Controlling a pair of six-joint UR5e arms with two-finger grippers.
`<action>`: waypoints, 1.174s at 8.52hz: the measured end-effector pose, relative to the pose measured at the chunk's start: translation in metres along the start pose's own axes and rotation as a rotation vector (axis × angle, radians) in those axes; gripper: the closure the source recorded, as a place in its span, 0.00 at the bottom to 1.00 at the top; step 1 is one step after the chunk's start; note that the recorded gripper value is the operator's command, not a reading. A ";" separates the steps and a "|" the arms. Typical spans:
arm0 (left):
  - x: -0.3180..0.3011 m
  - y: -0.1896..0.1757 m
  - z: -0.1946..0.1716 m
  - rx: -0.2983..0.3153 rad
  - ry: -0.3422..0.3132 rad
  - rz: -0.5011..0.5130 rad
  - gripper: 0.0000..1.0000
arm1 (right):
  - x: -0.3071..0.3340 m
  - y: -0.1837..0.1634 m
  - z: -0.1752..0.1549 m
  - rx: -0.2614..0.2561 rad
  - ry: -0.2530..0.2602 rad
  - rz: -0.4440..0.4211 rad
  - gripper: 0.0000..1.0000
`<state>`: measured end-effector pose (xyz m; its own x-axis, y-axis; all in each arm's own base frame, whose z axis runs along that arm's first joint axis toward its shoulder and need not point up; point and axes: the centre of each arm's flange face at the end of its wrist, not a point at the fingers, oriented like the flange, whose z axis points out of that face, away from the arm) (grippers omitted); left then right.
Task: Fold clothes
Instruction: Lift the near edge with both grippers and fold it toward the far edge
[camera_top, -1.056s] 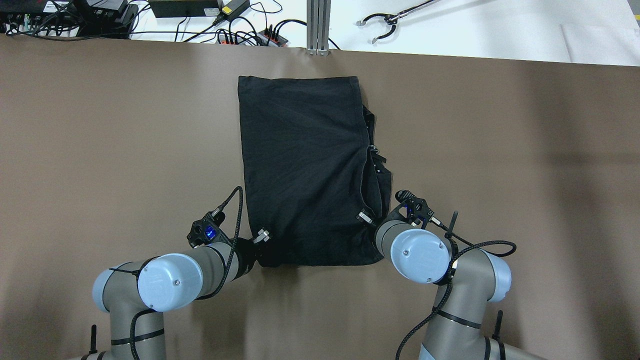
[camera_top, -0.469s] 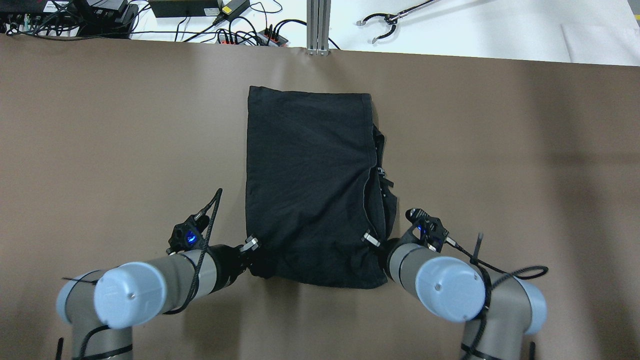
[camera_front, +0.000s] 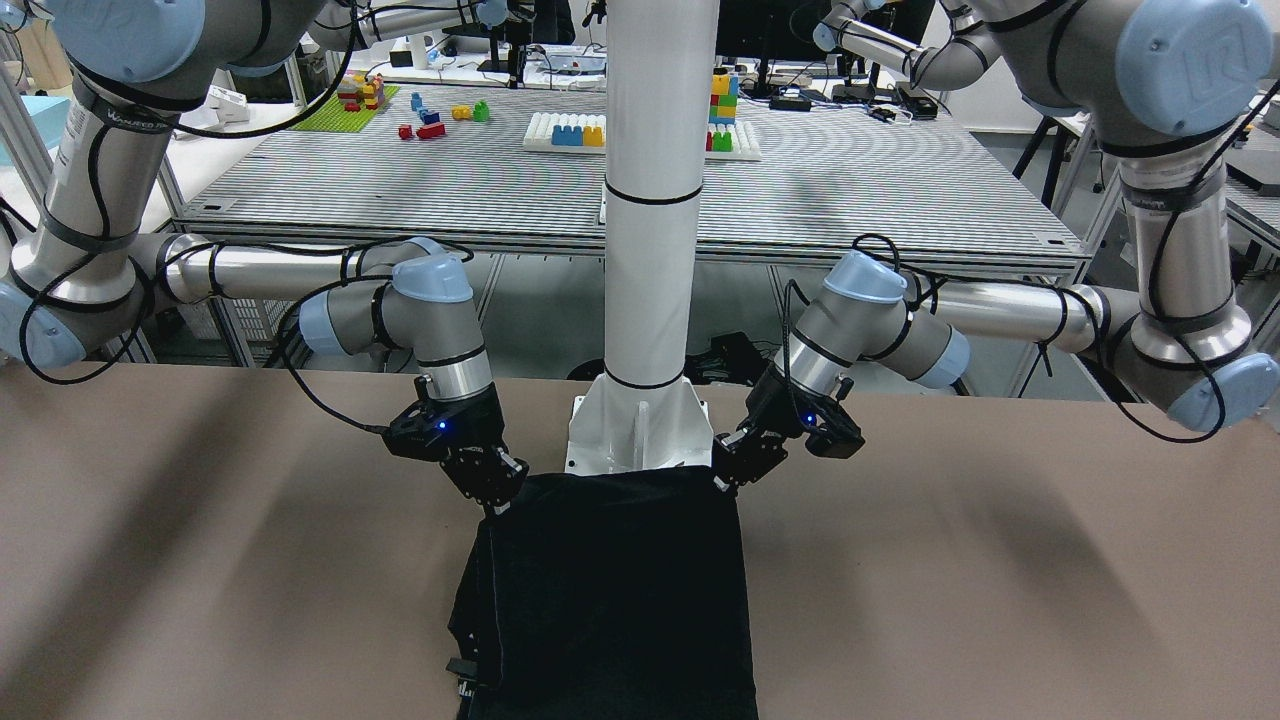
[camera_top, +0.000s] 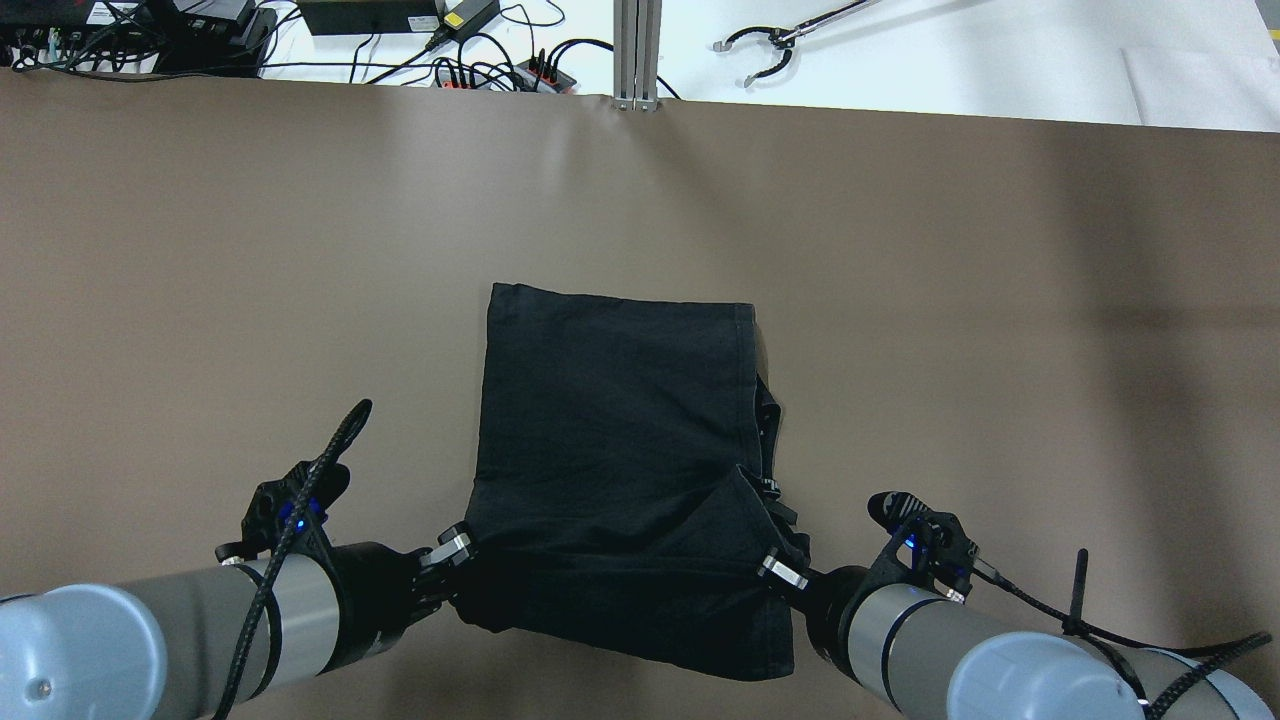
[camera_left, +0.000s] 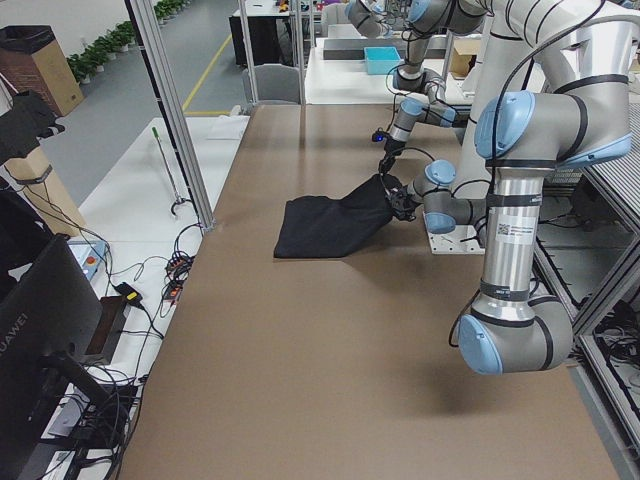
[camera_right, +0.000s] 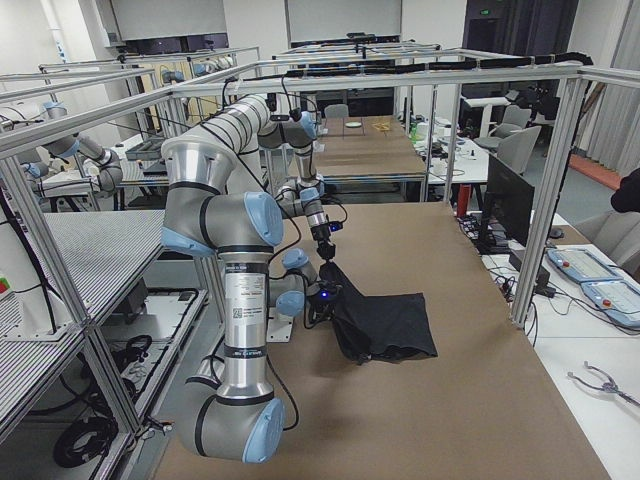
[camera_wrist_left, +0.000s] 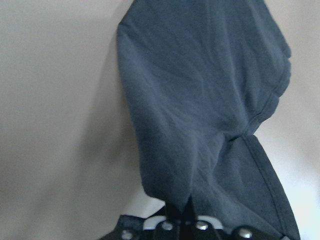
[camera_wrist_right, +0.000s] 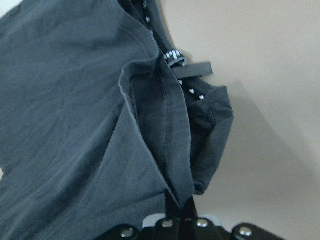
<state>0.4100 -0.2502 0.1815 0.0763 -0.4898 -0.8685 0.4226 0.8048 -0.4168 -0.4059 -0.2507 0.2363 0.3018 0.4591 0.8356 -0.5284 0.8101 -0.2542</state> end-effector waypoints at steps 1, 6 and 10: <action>0.022 -0.009 0.000 0.033 -0.007 0.031 1.00 | -0.005 -0.004 -0.005 0.011 0.004 0.001 1.00; 0.052 -0.119 0.057 0.217 -0.133 0.113 1.00 | -0.093 -0.063 0.058 0.174 0.023 -0.021 1.00; 0.103 -0.173 0.127 0.310 -0.201 0.149 0.64 | -0.131 -0.120 0.114 0.275 0.091 -0.092 0.29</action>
<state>0.4592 -0.4823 0.1978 0.3193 -0.4560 -0.8307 0.6438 0.7476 -0.1630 -0.4722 -0.4496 0.2130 0.4216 0.4290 0.7989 -0.6868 0.7263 -0.0275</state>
